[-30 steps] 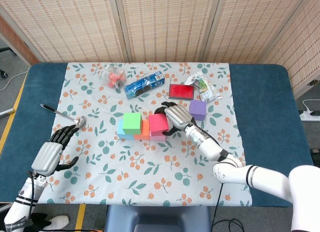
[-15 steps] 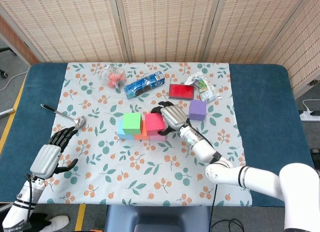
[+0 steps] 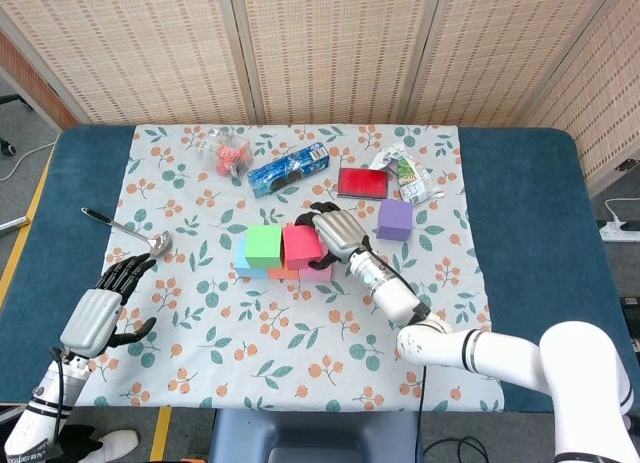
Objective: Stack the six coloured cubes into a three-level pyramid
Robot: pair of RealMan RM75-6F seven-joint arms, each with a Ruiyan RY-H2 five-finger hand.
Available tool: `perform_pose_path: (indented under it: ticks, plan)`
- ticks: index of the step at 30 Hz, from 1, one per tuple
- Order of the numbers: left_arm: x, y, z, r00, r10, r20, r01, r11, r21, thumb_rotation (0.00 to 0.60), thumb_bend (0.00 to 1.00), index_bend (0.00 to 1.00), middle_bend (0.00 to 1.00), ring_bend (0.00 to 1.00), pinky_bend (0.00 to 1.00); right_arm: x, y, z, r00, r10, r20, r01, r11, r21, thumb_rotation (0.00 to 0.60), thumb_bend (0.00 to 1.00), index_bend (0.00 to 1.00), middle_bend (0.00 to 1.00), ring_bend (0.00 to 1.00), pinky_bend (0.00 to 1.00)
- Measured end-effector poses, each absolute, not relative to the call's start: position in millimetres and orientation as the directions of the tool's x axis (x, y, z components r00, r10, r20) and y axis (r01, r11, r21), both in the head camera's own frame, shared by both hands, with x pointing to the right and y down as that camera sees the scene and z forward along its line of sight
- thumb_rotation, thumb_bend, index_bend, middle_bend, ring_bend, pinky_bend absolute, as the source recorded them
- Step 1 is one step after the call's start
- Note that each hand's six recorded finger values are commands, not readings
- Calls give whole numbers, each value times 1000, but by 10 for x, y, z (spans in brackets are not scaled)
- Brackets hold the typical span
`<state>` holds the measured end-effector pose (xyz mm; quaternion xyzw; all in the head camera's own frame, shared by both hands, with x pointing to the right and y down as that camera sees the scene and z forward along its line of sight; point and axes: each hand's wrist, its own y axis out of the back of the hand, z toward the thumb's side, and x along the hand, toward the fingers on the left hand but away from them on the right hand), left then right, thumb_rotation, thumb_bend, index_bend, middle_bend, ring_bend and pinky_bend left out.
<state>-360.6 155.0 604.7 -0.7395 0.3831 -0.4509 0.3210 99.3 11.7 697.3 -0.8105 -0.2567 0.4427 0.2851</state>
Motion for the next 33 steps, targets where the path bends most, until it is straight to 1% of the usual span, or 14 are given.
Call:
perform_pose_path:
  ticks: [14,33]
  plan:
    - [-3623,1563,6053,302,-857,418,-283,-499,-819,600,323,78,35,0,91,930,139,6977,466,676,-571,167,-701,-693,600,135,373,298,99,75]
    - [-3633,1580,6069,306,-855,418,-290,-502,-815,600,321,73,30,0,90,900,161,6985,444,684,-579,173,-699,-694,600,135,359,298,99,69]
